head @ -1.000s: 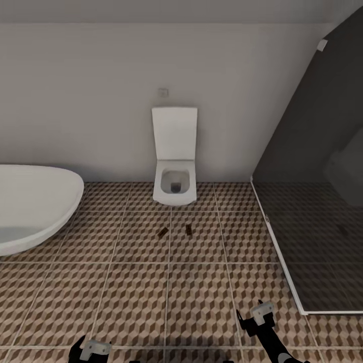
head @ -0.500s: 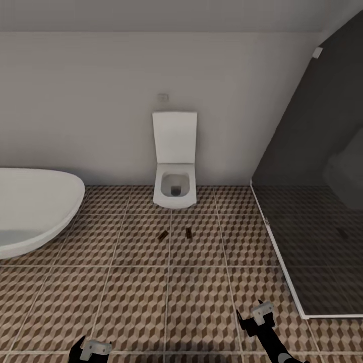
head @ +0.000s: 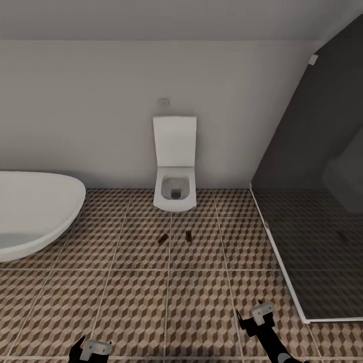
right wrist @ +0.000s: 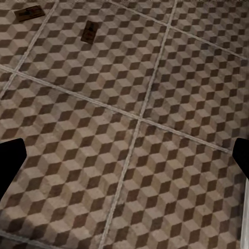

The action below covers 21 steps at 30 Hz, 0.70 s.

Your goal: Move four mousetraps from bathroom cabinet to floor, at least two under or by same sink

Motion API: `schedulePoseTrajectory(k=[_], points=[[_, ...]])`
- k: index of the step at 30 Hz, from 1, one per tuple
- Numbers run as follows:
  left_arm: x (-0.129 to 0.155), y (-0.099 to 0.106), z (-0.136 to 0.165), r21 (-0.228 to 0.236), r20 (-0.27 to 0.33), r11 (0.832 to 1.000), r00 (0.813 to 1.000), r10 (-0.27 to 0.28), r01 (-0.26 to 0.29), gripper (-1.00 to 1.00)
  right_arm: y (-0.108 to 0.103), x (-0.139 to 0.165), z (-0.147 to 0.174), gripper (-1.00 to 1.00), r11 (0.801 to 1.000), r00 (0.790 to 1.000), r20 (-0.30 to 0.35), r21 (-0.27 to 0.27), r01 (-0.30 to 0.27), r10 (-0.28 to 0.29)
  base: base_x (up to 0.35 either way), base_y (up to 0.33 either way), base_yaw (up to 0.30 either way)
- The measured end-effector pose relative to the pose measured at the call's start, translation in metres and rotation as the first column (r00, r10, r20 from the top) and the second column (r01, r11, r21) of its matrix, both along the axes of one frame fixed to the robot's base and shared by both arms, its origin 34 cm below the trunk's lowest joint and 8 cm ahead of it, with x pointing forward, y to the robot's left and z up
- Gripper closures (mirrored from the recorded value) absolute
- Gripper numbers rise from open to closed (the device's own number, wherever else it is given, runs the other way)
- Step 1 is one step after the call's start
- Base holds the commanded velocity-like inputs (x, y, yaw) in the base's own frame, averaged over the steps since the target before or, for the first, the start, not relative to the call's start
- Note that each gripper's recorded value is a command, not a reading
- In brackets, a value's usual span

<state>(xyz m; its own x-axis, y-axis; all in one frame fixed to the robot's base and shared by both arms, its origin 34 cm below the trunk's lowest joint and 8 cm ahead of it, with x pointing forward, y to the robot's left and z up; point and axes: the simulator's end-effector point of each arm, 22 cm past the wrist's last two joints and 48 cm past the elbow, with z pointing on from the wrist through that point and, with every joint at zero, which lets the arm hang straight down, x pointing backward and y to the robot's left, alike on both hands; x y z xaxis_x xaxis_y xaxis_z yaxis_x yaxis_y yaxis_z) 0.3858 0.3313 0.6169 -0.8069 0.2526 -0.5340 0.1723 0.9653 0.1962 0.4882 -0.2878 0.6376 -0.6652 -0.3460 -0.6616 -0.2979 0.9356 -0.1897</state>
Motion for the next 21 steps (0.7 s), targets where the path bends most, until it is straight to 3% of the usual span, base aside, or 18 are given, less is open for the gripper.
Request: schedulePoseTrajectory(k=[21], points=[[0.012,0.000,0.009,0.000,0.032,1.000,0.999,0.000,0.000,-1.00,0.000,0.011,0.012,-1.00,1.000,1.000,0.032,0.000,-0.001,0.001,0.000,0.000,0.000]])
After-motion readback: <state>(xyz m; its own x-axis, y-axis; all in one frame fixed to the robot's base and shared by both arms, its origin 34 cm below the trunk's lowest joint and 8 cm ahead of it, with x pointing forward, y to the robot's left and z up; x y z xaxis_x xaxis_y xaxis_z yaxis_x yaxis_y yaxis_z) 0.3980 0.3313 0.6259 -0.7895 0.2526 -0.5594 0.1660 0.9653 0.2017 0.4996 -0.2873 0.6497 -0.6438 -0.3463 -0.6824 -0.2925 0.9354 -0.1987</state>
